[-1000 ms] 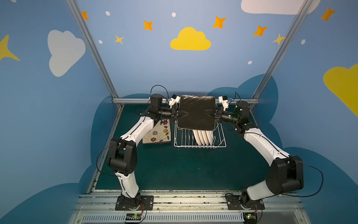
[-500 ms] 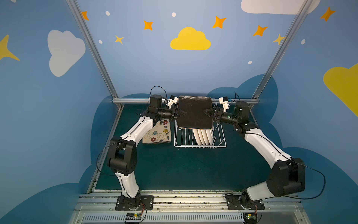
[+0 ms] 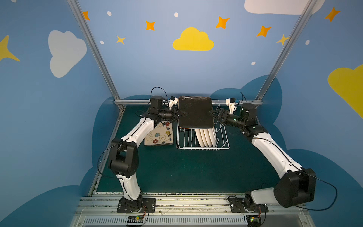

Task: Unload the plates from the dish rack
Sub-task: Pick up a plate from the dish rack, then place the plate among the plates.

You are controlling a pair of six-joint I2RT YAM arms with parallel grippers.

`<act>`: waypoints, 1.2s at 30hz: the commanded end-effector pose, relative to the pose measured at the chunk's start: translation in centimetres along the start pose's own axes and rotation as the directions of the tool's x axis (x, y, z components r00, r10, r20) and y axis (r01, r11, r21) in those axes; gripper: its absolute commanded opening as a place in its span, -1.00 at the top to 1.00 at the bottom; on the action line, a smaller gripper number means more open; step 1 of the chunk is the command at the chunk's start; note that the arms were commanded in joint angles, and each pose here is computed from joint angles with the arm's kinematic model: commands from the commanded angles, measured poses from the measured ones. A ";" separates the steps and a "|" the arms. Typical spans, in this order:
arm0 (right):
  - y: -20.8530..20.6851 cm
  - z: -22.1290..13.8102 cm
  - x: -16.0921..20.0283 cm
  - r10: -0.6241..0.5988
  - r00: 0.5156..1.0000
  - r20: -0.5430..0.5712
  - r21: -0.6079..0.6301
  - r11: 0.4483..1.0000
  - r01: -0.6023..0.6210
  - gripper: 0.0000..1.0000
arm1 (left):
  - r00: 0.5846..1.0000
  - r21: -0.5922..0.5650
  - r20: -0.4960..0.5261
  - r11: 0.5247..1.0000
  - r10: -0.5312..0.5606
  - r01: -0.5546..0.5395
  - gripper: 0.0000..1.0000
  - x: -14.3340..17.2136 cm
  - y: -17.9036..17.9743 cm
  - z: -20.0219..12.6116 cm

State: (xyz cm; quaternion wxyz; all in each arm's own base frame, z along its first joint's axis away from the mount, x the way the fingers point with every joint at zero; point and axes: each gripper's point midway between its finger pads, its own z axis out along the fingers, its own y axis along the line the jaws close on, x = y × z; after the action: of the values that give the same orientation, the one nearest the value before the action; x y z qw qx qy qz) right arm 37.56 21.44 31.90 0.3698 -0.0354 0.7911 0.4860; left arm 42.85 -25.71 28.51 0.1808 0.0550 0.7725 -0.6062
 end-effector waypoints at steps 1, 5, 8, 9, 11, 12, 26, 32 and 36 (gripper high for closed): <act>0.8 -1.6 -0.8 -0.124 0.991 0.042 0.049 0.991 0.122 -0.74 | 0.980 0.079 0.058 0.978 0.191 -0.195 0.94 -1.2 -7.2 -2.8; 1.3 -2.5 -0.5 -0.231 0.972 0.044 0.061 0.972 0.229 -0.74 | 0.973 0.046 0.085 0.975 0.213 -0.218 0.94 -1.5 -7.8 -4.2; 1.8 -2.9 -0.1 -0.312 0.950 0.027 0.065 0.949 0.310 -0.74 | 0.971 0.026 0.110 0.976 0.214 -0.218 0.94 -1.9 -8.1 -5.5; 2.0 -3.0 0.1 -0.336 0.942 0.020 0.063 0.940 0.334 -0.74 | 0.969 0.017 0.118 0.975 0.217 -0.220 0.94 -1.9 -8.2 -5.9; 2.3 -3.1 0.5 -0.386 0.923 0.004 0.063 0.921 0.385 -0.74 | 0.964 -0.003 0.130 0.973 0.230 -0.232 0.94 -1.9 -8.4 -6.8; 2.5 -3.1 0.7 -0.407 0.913 -0.006 0.061 0.911 0.407 -0.74 | 0.963 -0.015 0.135 0.972 0.233 -0.234 0.94 -2.0 -8.4 -7.3; 4.2 -2.2 3.4 -0.586 0.805 -0.094 0.019 0.807 0.590 -0.74 | 0.947 -0.221 0.262 0.967 0.187 -0.130 0.94 -1.8 -5.5 -17.5; 4.9 -1.4 4.6 -0.624 0.773 -0.113 -0.026 0.780 0.625 -0.74 | 0.947 -0.320 0.292 0.947 0.137 -0.038 0.94 -1.0 -2.0 -20.7; 5.1 -0.9 5.4 -0.644 0.754 -0.132 -0.045 0.764 0.644 -0.75 | 0.950 -0.350 0.301 0.936 0.087 0.026 0.94 -0.5 0.7 -21.7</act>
State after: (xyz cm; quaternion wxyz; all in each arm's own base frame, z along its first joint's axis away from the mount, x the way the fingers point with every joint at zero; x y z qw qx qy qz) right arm 31.20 24.61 32.05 0.4532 -0.3189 0.7631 0.3325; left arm 39.90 -4.34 30.67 0.2927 -0.1090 0.8384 -0.4467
